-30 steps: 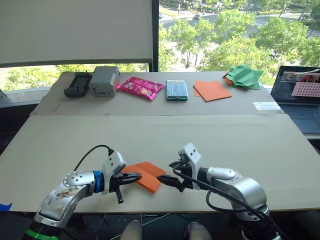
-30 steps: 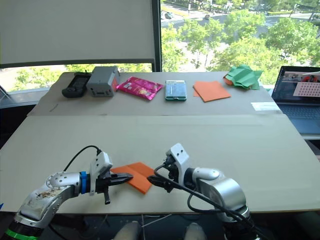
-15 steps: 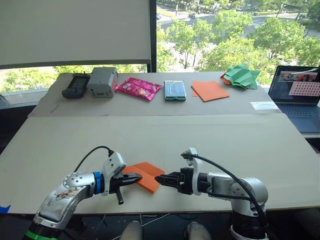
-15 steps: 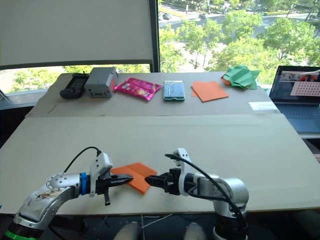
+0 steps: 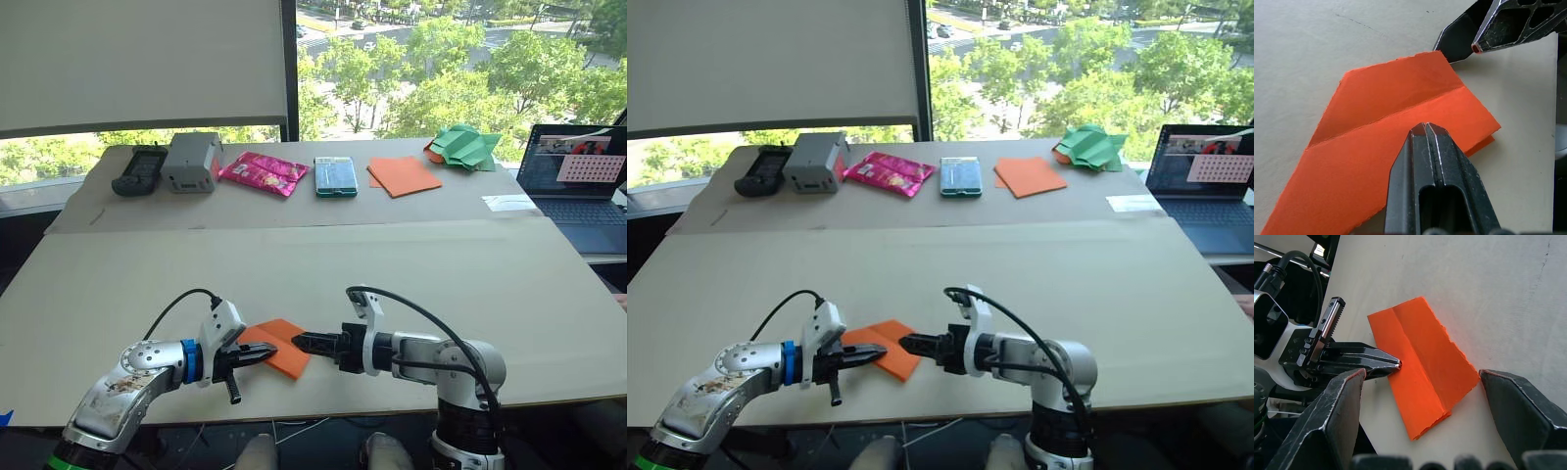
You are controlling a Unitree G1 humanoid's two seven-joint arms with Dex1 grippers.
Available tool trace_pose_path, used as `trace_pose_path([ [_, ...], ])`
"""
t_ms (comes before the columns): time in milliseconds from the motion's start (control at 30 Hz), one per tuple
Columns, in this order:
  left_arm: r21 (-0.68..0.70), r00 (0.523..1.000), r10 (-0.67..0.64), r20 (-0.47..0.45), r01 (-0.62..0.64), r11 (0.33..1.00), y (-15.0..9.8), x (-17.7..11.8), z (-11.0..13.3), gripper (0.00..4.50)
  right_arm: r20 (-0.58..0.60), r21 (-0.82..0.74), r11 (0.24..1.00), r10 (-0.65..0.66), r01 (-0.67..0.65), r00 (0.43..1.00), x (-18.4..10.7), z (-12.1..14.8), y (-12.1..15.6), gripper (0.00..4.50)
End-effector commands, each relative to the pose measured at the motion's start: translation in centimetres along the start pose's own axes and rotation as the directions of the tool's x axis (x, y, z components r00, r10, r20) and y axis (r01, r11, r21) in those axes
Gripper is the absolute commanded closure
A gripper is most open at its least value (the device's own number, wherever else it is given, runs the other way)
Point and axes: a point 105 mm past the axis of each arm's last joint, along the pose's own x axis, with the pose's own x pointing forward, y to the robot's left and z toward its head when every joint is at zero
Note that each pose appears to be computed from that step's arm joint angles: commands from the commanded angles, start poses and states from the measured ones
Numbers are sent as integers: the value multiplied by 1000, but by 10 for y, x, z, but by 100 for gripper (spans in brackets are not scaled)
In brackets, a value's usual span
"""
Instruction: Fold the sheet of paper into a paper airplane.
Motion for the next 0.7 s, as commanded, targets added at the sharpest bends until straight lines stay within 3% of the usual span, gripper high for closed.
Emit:
trace_pose_path([
  [33,33,1000,9,25,-9,999,1,-5,10,450,-30,1,999,42,-42,999,7,-8,9,153],
  [300,31,1000,11,23,-11,999,1,-6,8,450,-17,4,999,46,-46,999,10,-5,9,433],
  [533,29,1000,8,24,-9,1000,1,-6,8,450,19,-27,999,45,-45,999,10,3,10,447],
  [700,24,999,18,26,-19,1000,3,-7,8,450,39,-186,982,32,-25,999,9,8,12,447],
])
